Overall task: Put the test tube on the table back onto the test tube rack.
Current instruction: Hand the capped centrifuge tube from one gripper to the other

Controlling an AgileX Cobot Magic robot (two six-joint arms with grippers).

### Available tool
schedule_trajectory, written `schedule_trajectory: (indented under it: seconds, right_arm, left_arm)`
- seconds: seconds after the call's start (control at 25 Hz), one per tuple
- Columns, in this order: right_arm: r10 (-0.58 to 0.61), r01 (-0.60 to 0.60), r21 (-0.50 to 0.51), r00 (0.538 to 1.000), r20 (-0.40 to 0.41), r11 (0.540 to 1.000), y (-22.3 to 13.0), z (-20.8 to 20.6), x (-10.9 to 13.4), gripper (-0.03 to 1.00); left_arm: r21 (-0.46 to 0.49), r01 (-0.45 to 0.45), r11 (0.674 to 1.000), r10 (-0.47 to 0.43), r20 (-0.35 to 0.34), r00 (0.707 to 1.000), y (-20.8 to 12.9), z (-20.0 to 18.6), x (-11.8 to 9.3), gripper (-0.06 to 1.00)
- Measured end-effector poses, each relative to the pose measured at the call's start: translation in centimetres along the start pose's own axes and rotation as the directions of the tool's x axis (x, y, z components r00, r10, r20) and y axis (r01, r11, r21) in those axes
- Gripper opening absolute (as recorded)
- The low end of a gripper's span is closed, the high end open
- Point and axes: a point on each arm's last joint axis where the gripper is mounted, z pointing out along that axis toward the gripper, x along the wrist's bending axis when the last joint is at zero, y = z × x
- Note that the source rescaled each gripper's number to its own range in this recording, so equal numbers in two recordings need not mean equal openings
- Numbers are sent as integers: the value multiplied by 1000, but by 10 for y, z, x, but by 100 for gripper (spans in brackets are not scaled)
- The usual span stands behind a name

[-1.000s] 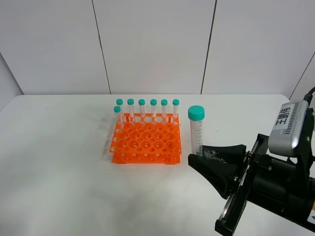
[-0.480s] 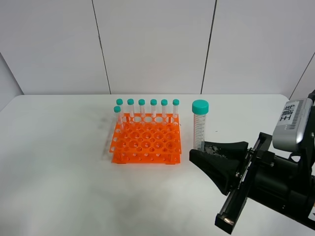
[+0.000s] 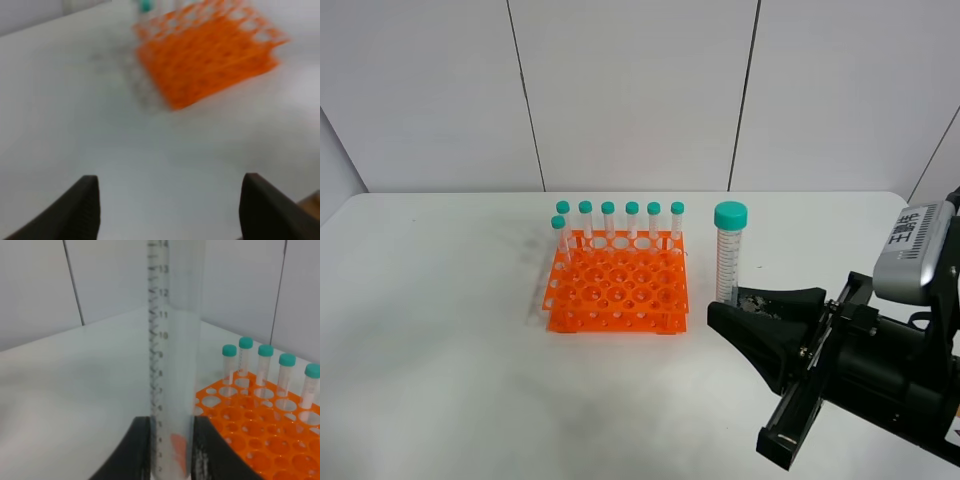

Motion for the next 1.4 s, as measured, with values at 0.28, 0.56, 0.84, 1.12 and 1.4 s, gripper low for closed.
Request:
schedule_trajectory:
  seconds: [0.28, 0.56, 0.84, 1.12, 1.4]
  right_arm:
    - [1, -1, 0, 1000, 1, 1000, 0, 0, 0, 4]
    - [1, -1, 0, 1000, 1, 1000, 0, 0, 0, 4]
    - [1, -1, 0, 1000, 1, 1000, 0, 0, 0, 4]
    - [1, -1, 0, 1000, 1, 1000, 0, 0, 0, 4]
    - [1, -1, 13, 1000, 1, 1000, -2, 0, 0, 4]
  left_arm:
    - [-179, 90, 980, -66, 139, 988, 40, 20, -7, 98]
    - [-118, 44, 992, -17, 216, 976, 68, 89, -5, 98]
    - [-62, 64, 996, -32, 421, 907, 72, 151, -14, 98]
    - [-79, 26, 997, 20, 533, 846, 71, 188, -19, 98]
    - [-109, -1, 994, 64, 578, 814, 85, 198, -25, 78]
